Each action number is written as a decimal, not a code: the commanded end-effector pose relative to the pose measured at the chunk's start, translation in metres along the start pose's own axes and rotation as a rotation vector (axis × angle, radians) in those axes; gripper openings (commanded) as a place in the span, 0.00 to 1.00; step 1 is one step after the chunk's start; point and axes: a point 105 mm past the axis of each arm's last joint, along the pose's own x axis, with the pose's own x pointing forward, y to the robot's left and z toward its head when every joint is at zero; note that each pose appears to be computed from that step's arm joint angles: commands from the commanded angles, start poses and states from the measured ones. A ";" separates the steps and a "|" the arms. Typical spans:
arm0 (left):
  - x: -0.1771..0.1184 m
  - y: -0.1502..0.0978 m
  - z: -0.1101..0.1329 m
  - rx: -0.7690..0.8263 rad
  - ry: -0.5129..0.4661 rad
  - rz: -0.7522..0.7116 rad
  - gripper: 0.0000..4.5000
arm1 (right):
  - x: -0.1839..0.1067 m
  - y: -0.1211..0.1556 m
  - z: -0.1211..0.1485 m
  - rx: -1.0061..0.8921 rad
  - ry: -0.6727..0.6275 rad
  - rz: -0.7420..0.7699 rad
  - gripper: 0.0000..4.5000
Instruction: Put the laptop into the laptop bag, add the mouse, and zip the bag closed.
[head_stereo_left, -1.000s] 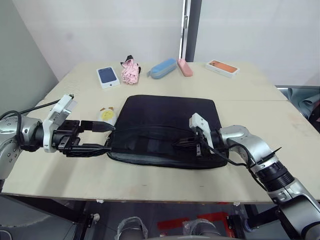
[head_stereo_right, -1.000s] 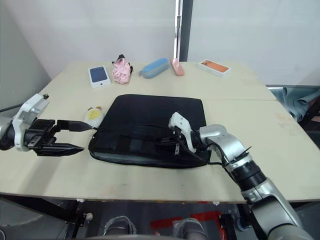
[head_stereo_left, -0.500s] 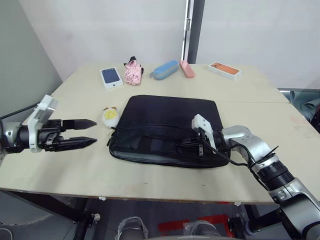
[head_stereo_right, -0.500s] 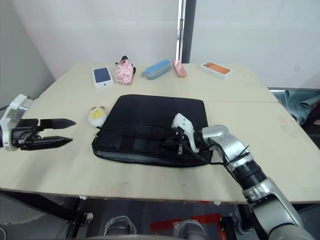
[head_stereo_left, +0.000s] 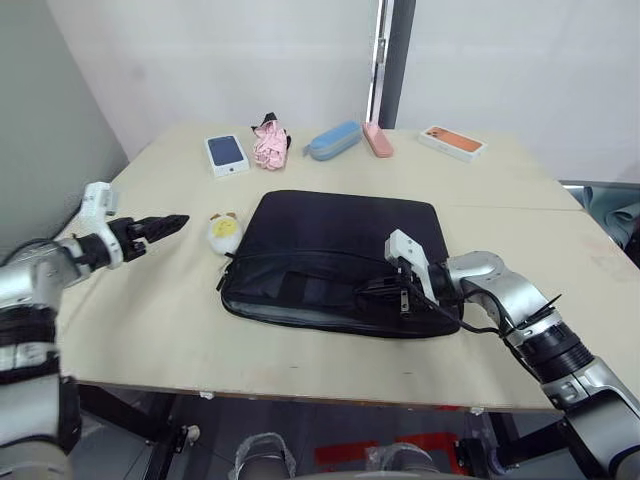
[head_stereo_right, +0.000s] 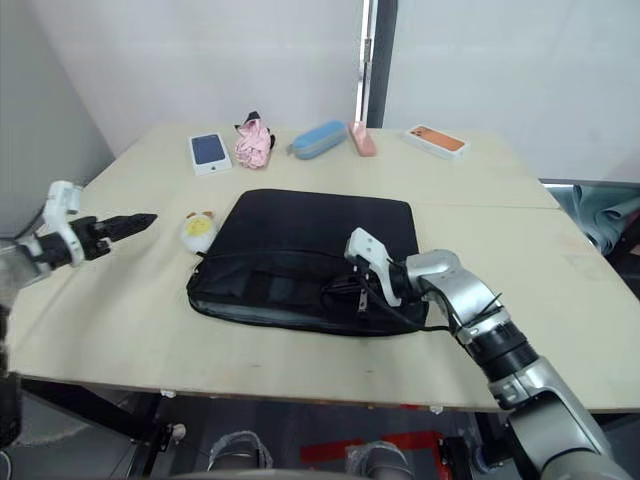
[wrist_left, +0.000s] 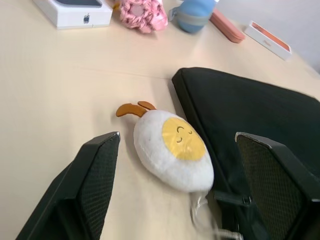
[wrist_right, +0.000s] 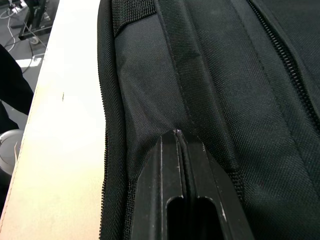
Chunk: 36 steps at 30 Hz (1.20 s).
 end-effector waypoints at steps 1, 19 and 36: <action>0.020 0.005 -0.008 -0.048 0.052 0.057 0.86 | -0.005 -0.003 -0.017 0.041 0.058 -0.049 0.02; 0.049 -0.006 -0.028 -0.077 0.163 0.010 0.13 | -0.012 0.008 -0.021 0.084 0.034 -0.107 0.00; -0.036 -0.040 -0.035 0.460 0.419 -0.193 0.01 | -0.014 0.001 -0.024 0.084 0.053 -0.122 0.00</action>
